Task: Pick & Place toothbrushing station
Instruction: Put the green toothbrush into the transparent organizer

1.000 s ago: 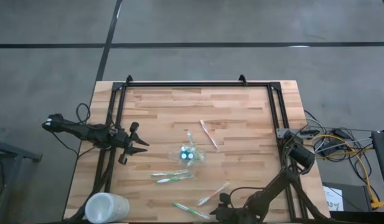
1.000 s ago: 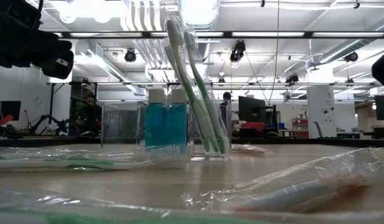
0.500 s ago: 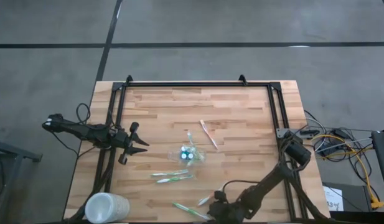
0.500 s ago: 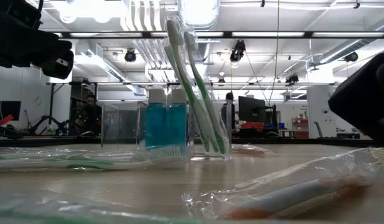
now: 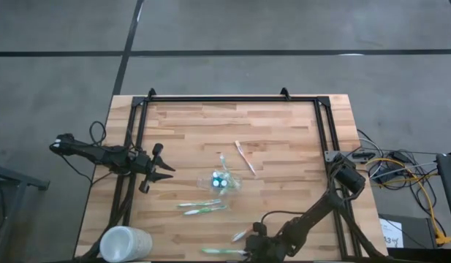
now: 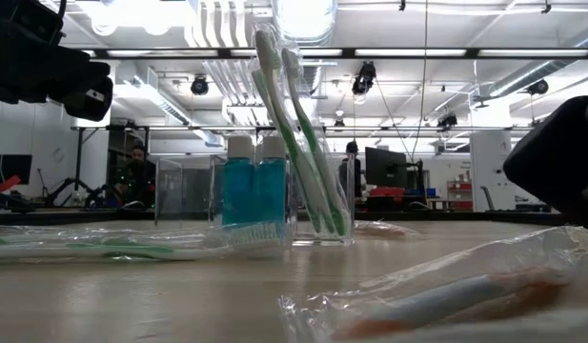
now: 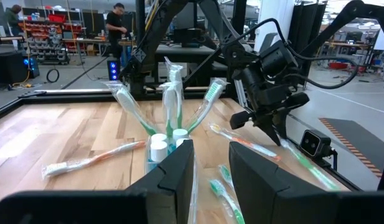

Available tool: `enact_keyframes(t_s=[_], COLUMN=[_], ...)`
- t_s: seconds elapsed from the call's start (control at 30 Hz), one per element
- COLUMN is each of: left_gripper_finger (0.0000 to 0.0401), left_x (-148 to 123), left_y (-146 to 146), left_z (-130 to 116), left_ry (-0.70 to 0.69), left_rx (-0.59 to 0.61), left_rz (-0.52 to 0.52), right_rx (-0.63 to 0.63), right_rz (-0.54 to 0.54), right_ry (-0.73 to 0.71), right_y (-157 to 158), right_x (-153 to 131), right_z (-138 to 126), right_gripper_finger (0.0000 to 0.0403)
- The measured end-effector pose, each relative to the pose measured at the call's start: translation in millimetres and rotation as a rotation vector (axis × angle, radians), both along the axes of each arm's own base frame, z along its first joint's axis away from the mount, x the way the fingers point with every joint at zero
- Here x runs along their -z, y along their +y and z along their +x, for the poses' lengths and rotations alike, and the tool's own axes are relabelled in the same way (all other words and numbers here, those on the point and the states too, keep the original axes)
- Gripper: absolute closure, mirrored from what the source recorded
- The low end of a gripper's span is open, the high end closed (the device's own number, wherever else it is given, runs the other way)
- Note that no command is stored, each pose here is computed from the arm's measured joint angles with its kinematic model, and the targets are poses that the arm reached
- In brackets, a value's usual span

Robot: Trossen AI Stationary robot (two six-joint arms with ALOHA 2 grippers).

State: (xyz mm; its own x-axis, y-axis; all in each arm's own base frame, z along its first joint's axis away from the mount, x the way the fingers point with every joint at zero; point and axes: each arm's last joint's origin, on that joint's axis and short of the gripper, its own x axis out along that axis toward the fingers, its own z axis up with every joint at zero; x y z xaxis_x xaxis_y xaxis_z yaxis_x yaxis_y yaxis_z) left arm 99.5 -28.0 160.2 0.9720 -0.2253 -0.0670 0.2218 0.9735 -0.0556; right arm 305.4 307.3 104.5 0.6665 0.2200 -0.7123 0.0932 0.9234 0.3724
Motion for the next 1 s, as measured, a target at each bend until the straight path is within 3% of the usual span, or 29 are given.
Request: enact_keyframes(t_s=[0.27,0.7,0.83,1.0], left_gripper_finger=[0.0293,0.0293,0.0293,0.0293], left_x=[0,0,0,0], left_y=[0,0,0,0], left_z=[0,0,0,0], left_ry=[0.0,0.0,0.001,0.001], left_rx=[0.0,0.0,0.0,0.001], left_rz=[0.0,0.0,0.0,0.0], right_rx=[0.009,0.046,0.04,0.084], right_rz=[-0.027,-0.183,-0.173,-0.07], right_ry=[0.038,-0.022,0.002,0.106], right_y=[-4,-20,-31,-53], right_x=[-12,-82,-107,-141], right_z=[-6,-37,-47,-63], right_gripper_finger=[0.0375,0.0376,0.0376,0.0376])
